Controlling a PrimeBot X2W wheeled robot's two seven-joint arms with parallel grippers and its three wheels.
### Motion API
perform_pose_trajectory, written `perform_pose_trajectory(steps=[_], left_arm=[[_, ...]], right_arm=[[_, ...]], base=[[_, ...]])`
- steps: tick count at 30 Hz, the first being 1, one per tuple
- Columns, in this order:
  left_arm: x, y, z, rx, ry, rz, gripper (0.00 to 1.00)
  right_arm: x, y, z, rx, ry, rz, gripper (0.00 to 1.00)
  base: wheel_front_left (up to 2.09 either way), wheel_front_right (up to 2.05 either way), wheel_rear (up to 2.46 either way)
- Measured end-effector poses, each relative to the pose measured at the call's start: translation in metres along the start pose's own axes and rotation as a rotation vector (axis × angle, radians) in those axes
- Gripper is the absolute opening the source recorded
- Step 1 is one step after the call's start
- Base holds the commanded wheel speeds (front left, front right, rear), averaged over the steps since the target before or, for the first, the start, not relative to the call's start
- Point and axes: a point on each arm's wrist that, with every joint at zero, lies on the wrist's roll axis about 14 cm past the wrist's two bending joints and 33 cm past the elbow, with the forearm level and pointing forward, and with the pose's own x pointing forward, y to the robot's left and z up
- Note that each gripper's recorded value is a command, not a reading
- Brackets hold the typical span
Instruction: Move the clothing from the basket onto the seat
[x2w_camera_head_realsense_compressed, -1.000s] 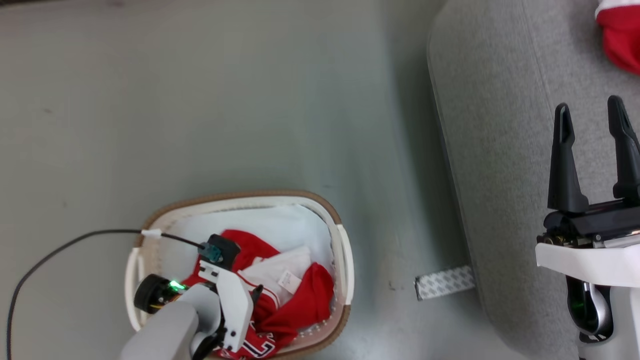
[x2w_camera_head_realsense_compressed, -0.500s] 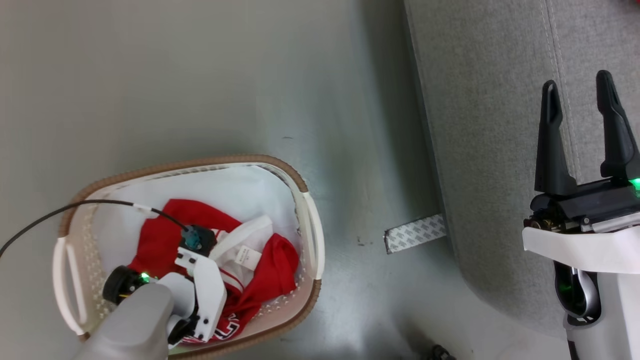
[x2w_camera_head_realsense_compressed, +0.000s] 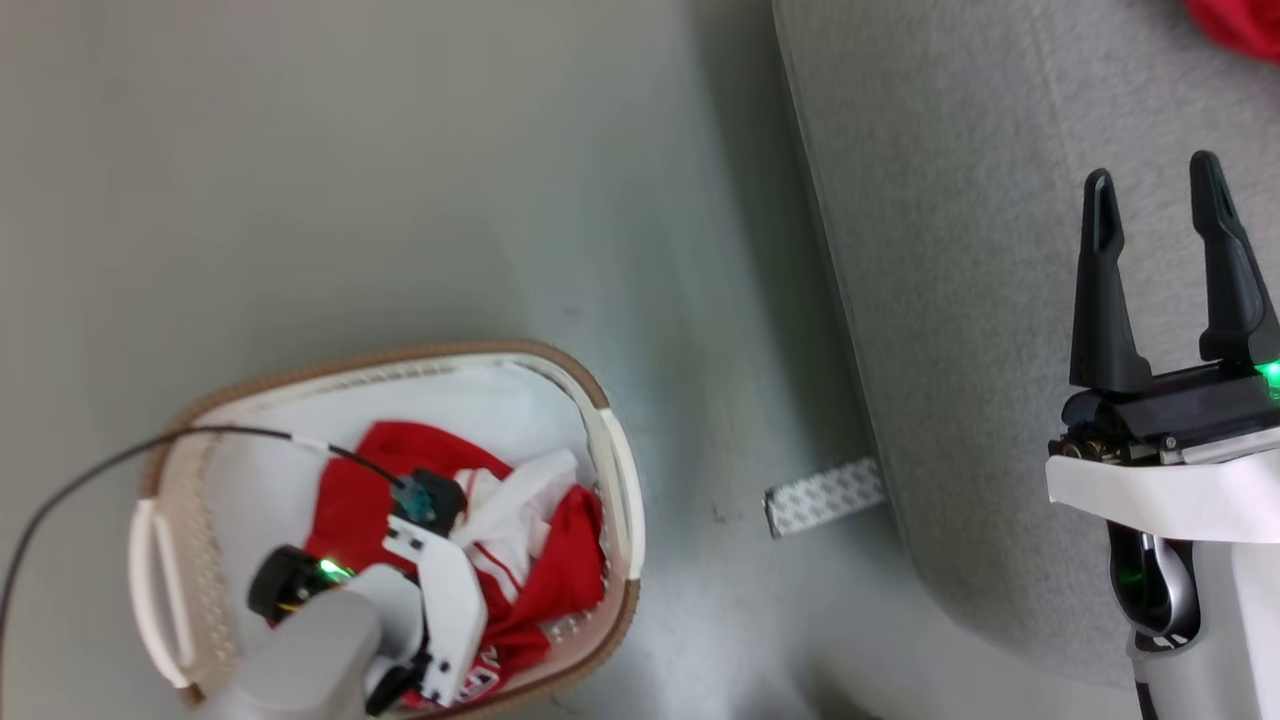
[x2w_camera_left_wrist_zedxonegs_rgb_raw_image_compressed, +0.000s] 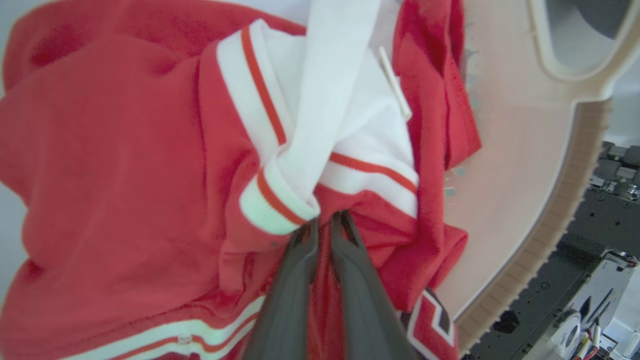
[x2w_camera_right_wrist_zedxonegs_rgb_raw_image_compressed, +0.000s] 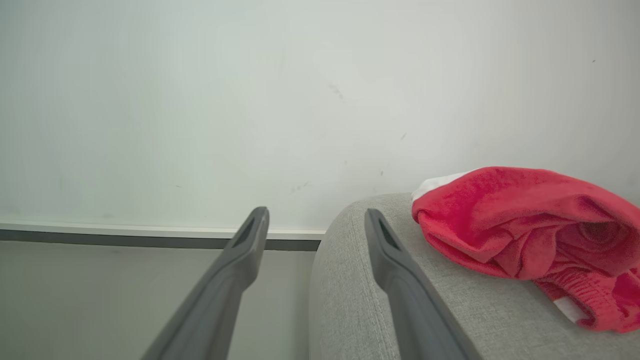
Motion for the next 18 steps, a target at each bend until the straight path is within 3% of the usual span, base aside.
perform_pose_trajectory(steps=[18], left_arm=[[-0.133, -0.058, 0.091, 0.019, -0.567, 0.066, 0.0]], right_arm=[[-0.046, 0.01, 0.095, 0.081, -0.193, 0.043, 1.0]], base=[[0.0, 0.0, 0.0]])
